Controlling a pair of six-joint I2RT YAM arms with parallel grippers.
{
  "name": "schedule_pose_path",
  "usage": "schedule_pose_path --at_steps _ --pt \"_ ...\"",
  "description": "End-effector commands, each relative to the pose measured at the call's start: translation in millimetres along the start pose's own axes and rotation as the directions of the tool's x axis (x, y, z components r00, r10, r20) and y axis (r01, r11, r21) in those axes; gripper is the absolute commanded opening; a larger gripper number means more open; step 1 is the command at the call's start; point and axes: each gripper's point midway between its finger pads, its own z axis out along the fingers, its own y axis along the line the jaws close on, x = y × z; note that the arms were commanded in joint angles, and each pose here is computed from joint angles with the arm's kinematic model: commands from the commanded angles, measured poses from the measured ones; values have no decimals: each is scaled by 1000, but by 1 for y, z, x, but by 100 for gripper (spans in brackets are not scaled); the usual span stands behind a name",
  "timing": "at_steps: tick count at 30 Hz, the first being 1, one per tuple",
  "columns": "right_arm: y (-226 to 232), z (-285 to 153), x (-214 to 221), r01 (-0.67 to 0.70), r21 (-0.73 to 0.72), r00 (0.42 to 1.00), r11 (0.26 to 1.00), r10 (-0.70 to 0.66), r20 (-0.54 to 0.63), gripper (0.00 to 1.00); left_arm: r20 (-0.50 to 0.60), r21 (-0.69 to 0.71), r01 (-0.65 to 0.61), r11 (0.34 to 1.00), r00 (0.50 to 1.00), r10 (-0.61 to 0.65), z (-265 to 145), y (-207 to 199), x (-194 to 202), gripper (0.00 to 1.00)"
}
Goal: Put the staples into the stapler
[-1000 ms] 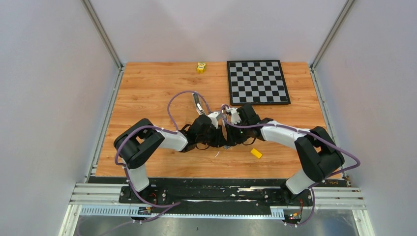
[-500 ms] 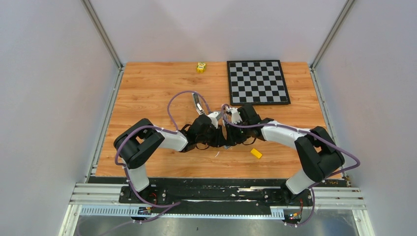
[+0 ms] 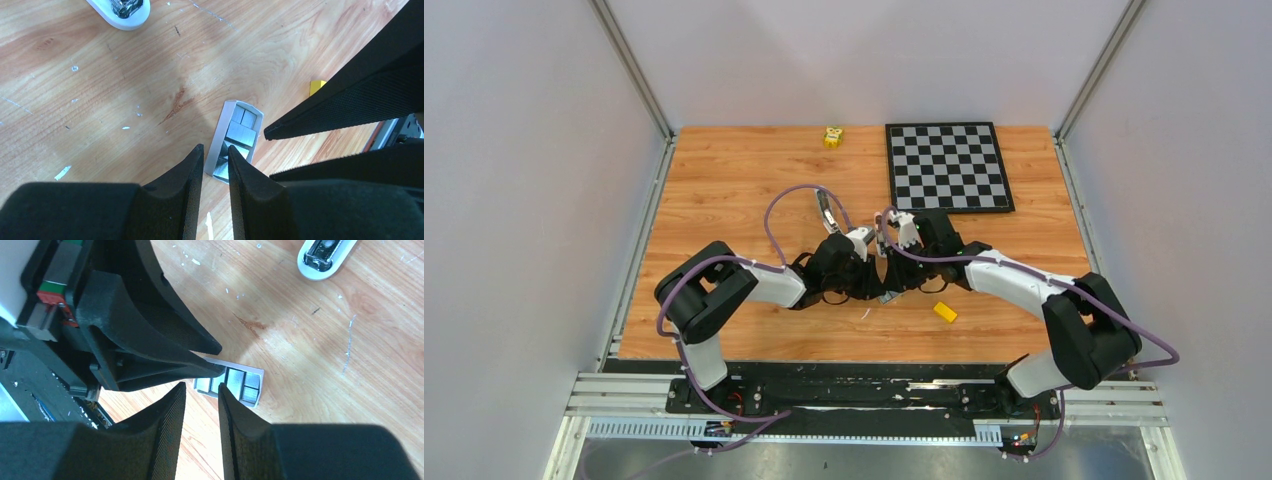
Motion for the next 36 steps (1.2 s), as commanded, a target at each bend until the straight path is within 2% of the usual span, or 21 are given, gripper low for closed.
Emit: schedule_pose_path --at_steps 1,11,18,36 --pt "-16 0 6 -3 69 1000 998 4 -21 32 -28 -34 -10 999 1000 9 -7 4 9 27" --pt "-25 7 7 55 138 997 989 -47 -63 30 66 -2 0 1000 998 0 -28 -19 -24 30" --pt "-27 16 12 84 161 993 983 -69 -94 28 29 -8 13 1000 1000 -12 -22 -11 -8 29" --pt "-25 24 19 129 186 984 974 -103 -143 27 -10 -18 10 1000 1000 -10 -10 -2 4 27"
